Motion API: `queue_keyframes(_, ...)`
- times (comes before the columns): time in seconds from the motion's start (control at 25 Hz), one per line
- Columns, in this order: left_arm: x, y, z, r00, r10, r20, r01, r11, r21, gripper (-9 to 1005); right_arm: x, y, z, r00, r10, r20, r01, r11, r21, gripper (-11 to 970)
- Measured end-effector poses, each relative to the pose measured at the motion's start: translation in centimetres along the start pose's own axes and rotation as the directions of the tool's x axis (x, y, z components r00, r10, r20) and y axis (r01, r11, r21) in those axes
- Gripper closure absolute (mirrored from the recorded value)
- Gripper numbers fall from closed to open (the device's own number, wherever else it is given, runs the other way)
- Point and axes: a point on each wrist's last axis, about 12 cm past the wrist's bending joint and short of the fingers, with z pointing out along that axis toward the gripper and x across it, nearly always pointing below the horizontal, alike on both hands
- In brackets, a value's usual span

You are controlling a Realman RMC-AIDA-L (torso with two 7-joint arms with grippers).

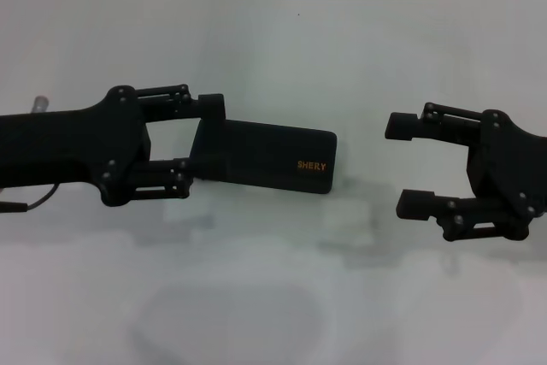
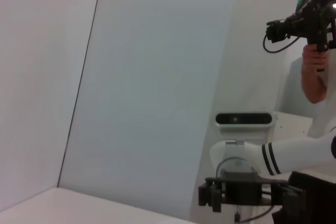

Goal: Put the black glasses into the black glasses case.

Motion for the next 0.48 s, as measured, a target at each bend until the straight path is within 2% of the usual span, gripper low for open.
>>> queue_keyframes(0.24, 0.25, -0.15, -0.22, 0.999, 0.007, -0.032, -0.006, 1.000, 0.007, 286, 0.41, 0.08, 0.39, 1.000, 0.003, -0.018, -0.003, 1.000, -0.013, 128)
queue_keyframes(0.48, 0.32, -0.28, -0.43, 0.999, 0.010, -0.035, -0.009, 1.000, 0.007, 266, 0.80, 0.03, 0.37, 1.000, 0.007, -0.026, -0.007, 1.000, 0.008, 95)
